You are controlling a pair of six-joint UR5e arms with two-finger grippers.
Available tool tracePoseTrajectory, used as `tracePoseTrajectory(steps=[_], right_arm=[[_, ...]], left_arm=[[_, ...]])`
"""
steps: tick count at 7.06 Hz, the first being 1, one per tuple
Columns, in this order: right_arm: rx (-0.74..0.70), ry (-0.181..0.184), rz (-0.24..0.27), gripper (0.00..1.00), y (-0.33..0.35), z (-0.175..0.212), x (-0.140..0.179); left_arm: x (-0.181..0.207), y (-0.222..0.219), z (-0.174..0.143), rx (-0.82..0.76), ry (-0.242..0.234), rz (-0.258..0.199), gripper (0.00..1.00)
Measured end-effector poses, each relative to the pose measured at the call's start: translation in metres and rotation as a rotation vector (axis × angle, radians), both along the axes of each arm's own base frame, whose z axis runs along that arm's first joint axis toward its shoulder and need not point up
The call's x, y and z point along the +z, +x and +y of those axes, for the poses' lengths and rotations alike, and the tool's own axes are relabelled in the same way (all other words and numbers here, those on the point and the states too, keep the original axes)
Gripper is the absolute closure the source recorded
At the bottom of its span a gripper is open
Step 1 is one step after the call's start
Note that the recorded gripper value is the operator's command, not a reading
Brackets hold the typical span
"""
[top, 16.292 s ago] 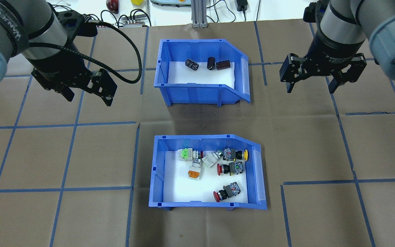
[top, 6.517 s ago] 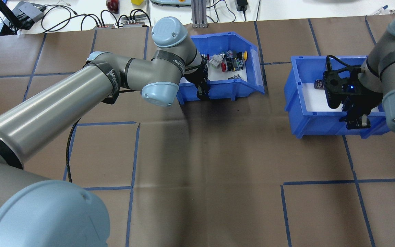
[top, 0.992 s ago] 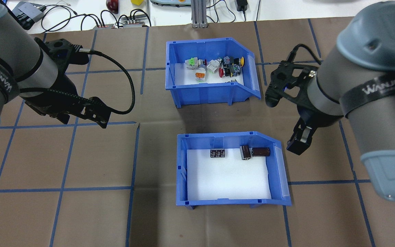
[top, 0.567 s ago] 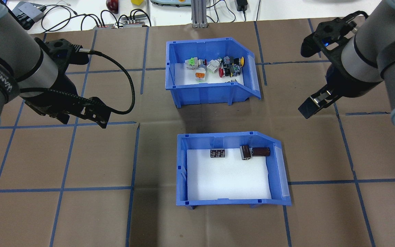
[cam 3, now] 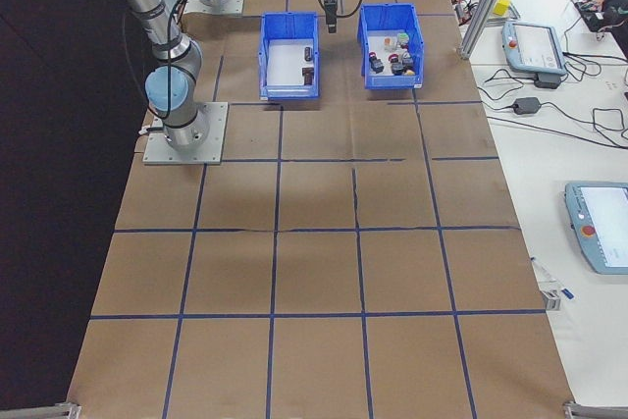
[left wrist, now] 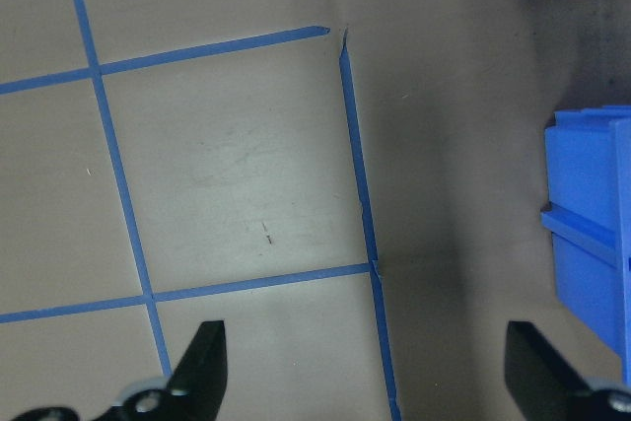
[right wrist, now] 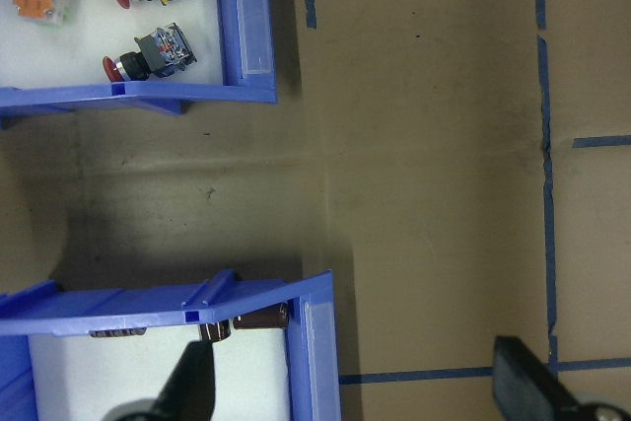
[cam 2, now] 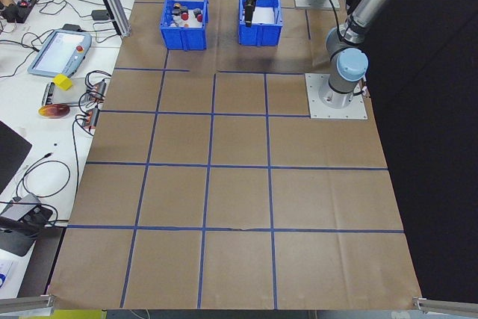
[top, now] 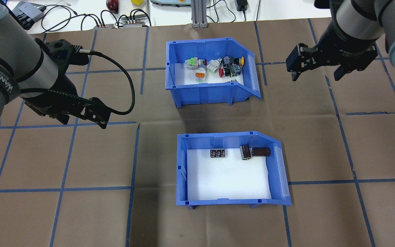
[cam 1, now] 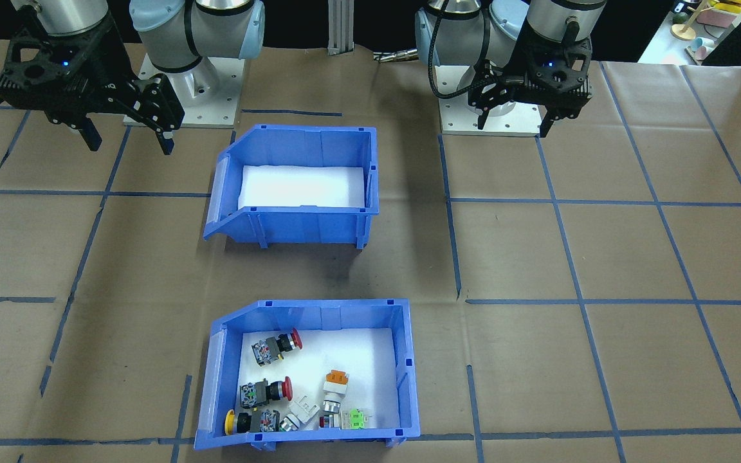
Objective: Place button box in front
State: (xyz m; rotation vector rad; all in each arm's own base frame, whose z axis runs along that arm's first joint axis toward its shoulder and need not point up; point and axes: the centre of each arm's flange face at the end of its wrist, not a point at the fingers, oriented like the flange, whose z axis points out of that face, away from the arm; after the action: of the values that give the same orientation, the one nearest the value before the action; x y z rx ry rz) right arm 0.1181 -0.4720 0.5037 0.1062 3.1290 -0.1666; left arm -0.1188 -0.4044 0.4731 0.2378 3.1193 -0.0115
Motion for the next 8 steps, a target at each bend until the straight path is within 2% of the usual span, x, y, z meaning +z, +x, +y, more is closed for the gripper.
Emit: tracePoseTrajectory(steps=[2,5,8], right_arm=[[-0.023,0.033,-0.004,0.0,-0.001,-0.022,-0.012],[-0.029,0.085,0.0,0.0,-0.002,-0.034,-0.027],[-0.029,0.092,0.001,0.0,-0.002,-0.033,-0.028]], left_arm=[[-0.001,0.0,0.0,0.0,0.001,0.0,0.0],[0.001,0.0,0.0,0.0,-0.002,-0.001,0.0],[0.001,0.0,0.0,0.001,-0.002,0.0,0.0]])
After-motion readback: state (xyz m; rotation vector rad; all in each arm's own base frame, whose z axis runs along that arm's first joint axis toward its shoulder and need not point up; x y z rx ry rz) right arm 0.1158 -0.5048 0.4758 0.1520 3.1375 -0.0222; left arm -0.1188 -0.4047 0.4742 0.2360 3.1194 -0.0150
